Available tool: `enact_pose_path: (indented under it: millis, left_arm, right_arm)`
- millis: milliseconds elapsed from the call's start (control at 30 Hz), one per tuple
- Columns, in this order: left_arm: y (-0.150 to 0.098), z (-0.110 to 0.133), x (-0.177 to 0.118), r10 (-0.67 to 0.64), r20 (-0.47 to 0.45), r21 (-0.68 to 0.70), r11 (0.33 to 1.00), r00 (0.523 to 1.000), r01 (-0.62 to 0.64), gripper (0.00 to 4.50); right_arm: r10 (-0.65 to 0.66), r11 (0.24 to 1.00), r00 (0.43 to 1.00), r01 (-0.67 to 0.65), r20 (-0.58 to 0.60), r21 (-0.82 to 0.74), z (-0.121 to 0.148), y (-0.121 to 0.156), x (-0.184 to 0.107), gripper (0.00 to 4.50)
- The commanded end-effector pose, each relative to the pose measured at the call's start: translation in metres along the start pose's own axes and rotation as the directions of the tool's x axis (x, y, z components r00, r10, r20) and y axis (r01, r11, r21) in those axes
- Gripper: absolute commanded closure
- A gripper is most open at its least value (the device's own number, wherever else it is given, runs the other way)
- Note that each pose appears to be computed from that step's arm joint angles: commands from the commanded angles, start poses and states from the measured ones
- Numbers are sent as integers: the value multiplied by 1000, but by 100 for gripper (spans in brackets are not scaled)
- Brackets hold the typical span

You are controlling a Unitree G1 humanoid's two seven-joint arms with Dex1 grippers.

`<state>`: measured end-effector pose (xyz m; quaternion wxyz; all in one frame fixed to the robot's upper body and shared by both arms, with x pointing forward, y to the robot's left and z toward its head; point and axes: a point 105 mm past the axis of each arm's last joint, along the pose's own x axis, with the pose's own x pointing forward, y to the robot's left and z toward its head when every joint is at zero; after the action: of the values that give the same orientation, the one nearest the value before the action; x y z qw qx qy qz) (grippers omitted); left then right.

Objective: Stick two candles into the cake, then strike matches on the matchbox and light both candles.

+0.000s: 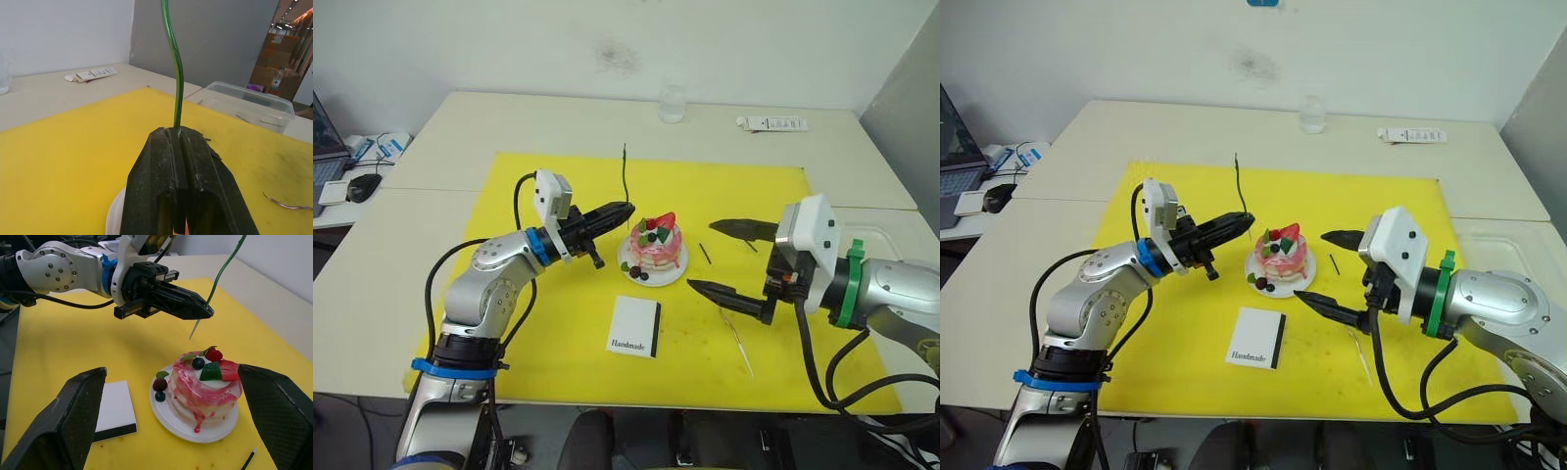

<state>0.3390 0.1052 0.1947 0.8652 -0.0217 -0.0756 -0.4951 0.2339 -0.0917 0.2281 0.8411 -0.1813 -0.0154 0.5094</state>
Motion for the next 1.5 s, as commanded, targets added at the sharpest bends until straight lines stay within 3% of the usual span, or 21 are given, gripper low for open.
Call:
enact_pose_path:
  millis: [33,367,1500]
  left_arm:
    - [0,2,2,11,25,27,1000,1000,-12,450]
    - [8,-7,7,71,43,-14,997,997,-70,450]
    - [-5,-51,8,108,3,-31,994,994,-108,450]
  right_arm:
    - [-9,999,1000,11,26,-45,10,1,-1,4]
    - [-10,999,999,11,31,-40,10,2,0,4]
    - [-38,998,998,40,45,-52,6,4,3,4]
